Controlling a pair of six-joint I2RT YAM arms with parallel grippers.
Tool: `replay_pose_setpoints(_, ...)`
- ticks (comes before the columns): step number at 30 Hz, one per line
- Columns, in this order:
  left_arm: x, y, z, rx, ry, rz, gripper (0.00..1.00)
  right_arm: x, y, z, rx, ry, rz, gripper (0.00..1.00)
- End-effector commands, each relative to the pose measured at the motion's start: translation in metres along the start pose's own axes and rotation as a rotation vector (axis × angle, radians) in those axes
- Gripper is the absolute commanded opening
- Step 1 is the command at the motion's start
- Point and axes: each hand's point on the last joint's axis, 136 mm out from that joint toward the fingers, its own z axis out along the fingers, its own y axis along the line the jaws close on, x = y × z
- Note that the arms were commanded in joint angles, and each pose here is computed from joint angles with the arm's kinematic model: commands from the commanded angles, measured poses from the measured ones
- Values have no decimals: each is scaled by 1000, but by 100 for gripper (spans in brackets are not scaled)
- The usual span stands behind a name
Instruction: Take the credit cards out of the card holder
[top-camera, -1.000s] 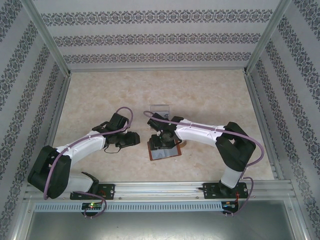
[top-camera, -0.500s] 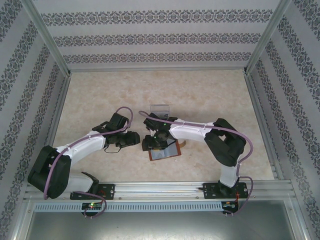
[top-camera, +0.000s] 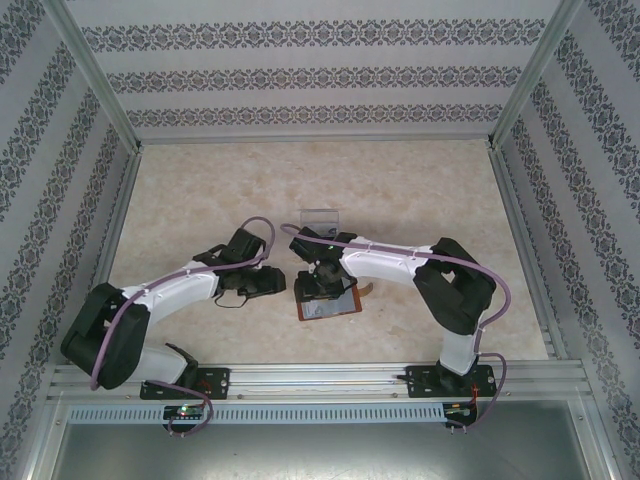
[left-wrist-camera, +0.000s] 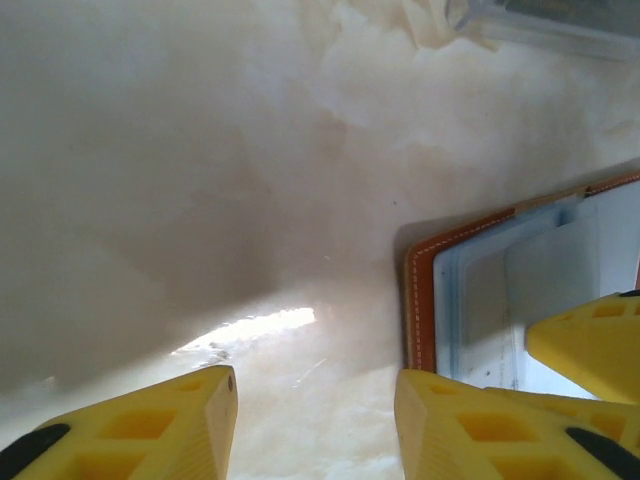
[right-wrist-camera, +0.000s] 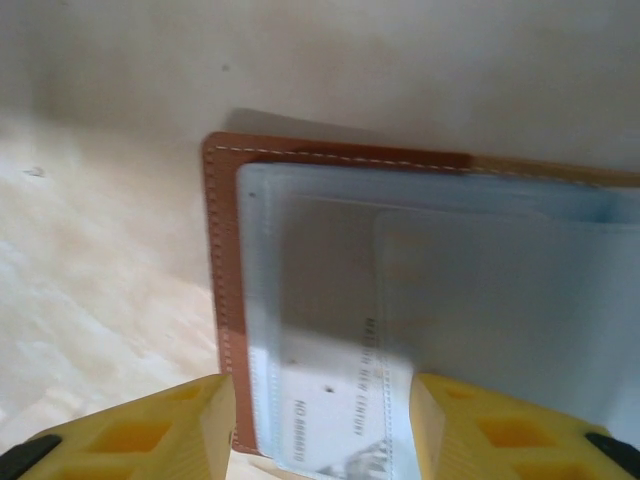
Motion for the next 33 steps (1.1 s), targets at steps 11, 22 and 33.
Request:
replay_pose_setpoints(11,15,-55,37,111,91,39,28,2,-11,-8,78,-24,-9,36)
replay_pose_setpoints(22,30,-31,54,-17,163,21,16,2,-13,-10,91,-31,-10,35)
replay_pose_setpoints(33,42,5,57,-187,214,48,15,0,-45,-33,323,-71,-45,43)
